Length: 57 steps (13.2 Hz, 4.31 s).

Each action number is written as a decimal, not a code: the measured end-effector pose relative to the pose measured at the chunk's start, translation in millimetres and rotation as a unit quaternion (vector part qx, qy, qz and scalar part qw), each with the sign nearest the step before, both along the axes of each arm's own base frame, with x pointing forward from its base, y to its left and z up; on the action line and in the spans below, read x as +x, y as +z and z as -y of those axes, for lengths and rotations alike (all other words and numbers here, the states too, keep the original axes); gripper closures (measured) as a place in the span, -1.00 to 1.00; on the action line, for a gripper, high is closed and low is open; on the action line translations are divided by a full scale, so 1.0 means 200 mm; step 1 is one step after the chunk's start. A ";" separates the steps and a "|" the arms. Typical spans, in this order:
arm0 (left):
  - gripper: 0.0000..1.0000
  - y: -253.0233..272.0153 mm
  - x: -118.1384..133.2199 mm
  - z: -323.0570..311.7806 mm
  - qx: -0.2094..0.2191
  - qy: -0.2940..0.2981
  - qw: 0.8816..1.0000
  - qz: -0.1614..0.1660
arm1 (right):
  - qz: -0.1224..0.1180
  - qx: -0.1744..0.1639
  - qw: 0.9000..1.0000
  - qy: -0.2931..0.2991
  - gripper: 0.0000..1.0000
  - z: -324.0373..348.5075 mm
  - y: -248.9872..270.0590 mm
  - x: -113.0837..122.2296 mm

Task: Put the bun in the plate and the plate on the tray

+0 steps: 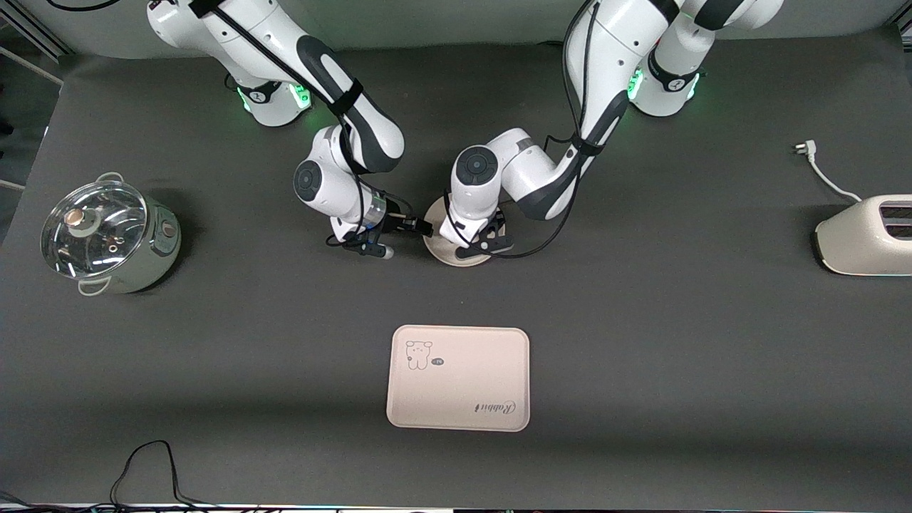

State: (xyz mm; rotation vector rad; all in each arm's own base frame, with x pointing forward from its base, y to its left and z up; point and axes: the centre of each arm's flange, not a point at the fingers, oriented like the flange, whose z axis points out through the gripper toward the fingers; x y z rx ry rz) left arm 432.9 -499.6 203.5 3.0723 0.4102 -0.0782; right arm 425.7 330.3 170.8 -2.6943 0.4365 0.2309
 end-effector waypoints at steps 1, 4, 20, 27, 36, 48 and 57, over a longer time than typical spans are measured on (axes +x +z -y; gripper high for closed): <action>-0.55 0.00 0.00 0.00 0.000 0.001 1.000 0.000 | 0.002 0.001 1.000 0.007 -1.00 0.00 -0.01 0.00; -1.00 0.01 0.00 0.00 -0.001 0.002 1.000 0.001 | 0.006 0.002 1.000 0.020 -0.97 -0.03 -0.02 -0.01; -1.00 0.01 0.00 0.00 -0.001 0.002 1.000 0.001 | 0.018 -0.004 0.999 0.028 -0.07 -0.07 -0.04 -0.05; -1.00 0.29 0.22 -0.20 0.033 0.025 0.999 -0.005 | 0.023 0.003 0.999 0.024 0.90 -0.09 -0.01 -0.02; -1.00 1.23 0.81 -1.71 0.050 -0.034 0.998 -0.013 | 0.124 0.055 0.989 0.054 0.90 -0.12 0.59 0.41; -1.00 1.72 0.67 -2.57 0.059 -0.112 0.992 0.012 | 0.178 0.018 0.980 0.087 0.76 -0.03 0.20 1.41; -1.00 1.70 0.76 -2.46 0.044 -0.178 0.983 -0.012 | 0.166 -0.027 0.971 0.169 -1.00 0.94 1.32 1.41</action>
